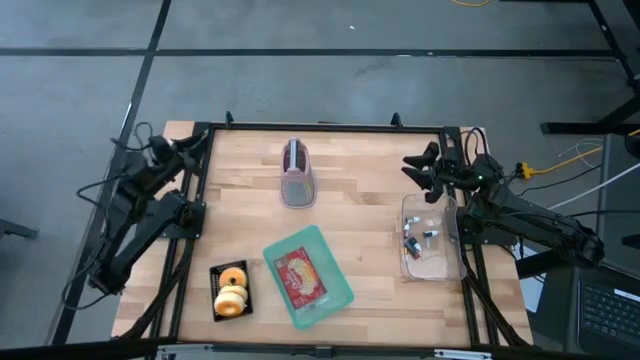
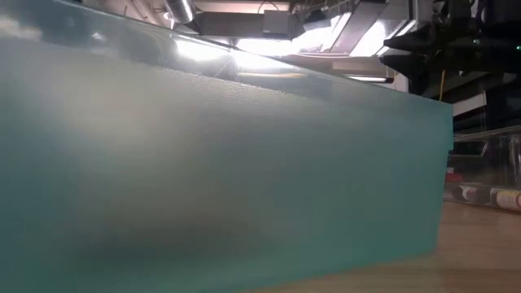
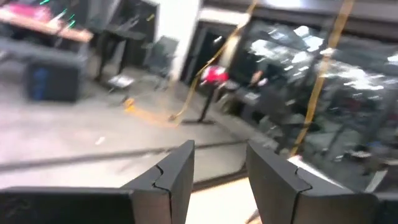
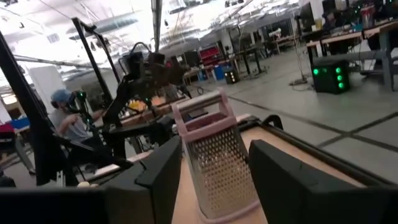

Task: Pick & Place Food Item
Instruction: Return to Home Position

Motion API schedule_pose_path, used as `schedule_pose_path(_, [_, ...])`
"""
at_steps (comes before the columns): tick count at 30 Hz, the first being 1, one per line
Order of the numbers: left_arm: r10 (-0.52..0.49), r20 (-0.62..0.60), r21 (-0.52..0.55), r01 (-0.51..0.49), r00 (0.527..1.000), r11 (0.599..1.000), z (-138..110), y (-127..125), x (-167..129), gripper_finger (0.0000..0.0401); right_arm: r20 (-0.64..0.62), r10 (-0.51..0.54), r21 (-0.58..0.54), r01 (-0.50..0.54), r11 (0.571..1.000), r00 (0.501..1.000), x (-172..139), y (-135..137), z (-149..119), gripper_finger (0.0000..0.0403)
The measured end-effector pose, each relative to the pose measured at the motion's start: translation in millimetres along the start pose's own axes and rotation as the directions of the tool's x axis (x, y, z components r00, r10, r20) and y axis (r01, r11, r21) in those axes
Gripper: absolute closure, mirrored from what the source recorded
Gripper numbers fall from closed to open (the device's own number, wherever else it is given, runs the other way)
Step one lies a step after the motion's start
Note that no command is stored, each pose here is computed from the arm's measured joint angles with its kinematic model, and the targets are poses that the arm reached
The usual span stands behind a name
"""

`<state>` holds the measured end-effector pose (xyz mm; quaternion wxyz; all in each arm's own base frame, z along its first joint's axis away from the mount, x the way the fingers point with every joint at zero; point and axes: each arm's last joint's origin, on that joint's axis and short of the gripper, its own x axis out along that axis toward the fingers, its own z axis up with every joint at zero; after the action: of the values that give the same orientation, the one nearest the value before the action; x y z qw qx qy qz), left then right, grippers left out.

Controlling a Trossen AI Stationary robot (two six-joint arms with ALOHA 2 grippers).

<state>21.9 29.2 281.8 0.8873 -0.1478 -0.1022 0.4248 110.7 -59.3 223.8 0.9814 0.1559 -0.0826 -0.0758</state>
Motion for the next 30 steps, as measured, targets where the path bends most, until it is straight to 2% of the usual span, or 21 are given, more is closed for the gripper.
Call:
schedule_pose_path(3, [0.072,-0.039,-0.033,-0.073,0.997,0.997,-17,9,10,0.0260,-0.016,0.005,-0.004,-0.005,1.000,1.000,0,0,-1,0.0217])
schedule_pose_path(8, [0.204,-0.101,-0.044,-0.209,0.974,0.977,-47,26,24,0.0260,-0.059,0.075,0.009,-0.075,0.997,0.995,0,1,-4,0.0217])
schedule_pose_path(12, [0.266,-0.151,-0.046,-0.275,0.952,0.960,-68,36,31,0.0260,-0.097,0.088,0.050,-0.083,0.995,0.991,0,1,-7,0.0217])
schedule_pose_path(20, [0.262,-0.222,-0.010,-0.271,0.939,0.963,-106,51,43,0.0260,-0.242,0.037,0.126,-0.006,0.992,0.969,-3,-4,-22,0.0217])
schedule_pose_path(25, [0.218,-0.250,0.055,-0.211,0.943,0.976,-108,49,45,0.0260,-0.302,0.021,0.120,0.016,0.993,0.953,-5,-6,-29,0.0217])
schedule_pose_path(30, [0.214,-0.252,0.046,-0.209,0.944,0.977,-109,48,45,0.0260,-0.396,-0.002,0.068,0.031,0.997,0.918,-8,-9,-39,0.0217])
